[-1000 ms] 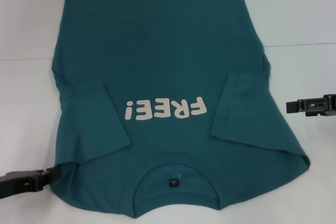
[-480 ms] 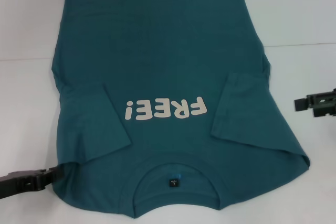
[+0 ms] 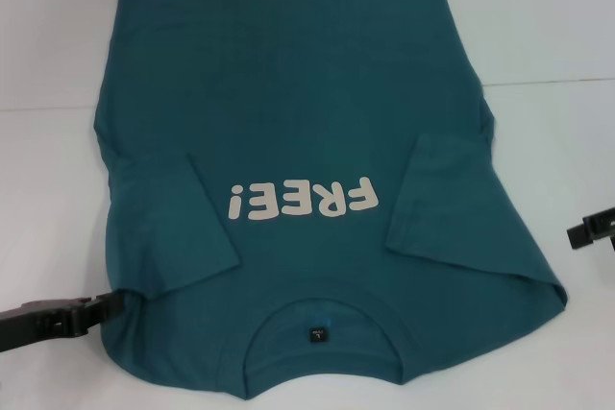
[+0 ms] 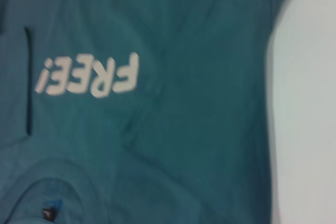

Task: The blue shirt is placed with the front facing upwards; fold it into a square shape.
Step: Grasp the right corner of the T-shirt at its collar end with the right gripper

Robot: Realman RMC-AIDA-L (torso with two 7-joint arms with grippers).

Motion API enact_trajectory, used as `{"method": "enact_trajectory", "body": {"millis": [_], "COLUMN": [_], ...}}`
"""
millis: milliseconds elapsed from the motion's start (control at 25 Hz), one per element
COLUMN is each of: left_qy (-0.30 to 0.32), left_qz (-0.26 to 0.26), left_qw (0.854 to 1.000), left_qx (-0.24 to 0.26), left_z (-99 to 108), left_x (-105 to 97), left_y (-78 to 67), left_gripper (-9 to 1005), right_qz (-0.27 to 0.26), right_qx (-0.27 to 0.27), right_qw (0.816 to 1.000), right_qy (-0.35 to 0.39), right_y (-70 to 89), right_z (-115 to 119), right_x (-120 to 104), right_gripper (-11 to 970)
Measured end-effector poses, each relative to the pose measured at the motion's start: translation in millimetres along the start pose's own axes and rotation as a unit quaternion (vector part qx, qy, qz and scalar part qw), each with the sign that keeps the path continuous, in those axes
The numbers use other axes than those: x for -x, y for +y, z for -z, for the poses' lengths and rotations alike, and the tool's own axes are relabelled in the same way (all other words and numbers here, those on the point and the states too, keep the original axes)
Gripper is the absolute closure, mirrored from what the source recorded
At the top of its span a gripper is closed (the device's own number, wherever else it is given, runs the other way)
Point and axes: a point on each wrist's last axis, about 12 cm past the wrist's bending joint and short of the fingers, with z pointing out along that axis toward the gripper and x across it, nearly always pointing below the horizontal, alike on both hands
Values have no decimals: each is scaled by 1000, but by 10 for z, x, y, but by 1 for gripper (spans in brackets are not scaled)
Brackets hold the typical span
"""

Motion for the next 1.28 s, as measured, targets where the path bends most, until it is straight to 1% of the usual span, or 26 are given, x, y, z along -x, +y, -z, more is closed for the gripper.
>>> {"method": "enact_trajectory", "body": {"millis": [320,720,1280], "left_qy": [-1,-8,-7], "left_qz": [0,-5,-9], "left_qw": [1000,1000,1000], "left_qx": [-8,-17,-19], "left_z": [5,1,-12], "left_x": [34,88,103], "left_y": [-22,-49,-56], "left_gripper": [948,948,947], "right_qz": [-12,-26,-33], "right_qx": [-6,-10,2], "right_qw": [1000,1000,999], "right_qy": [12,15,12], "right_y": [-27,-65,-61], "right_z": [-101,-352,-554], "right_x": [-87,-250,-291], "right_gripper": [44,44,44]}}
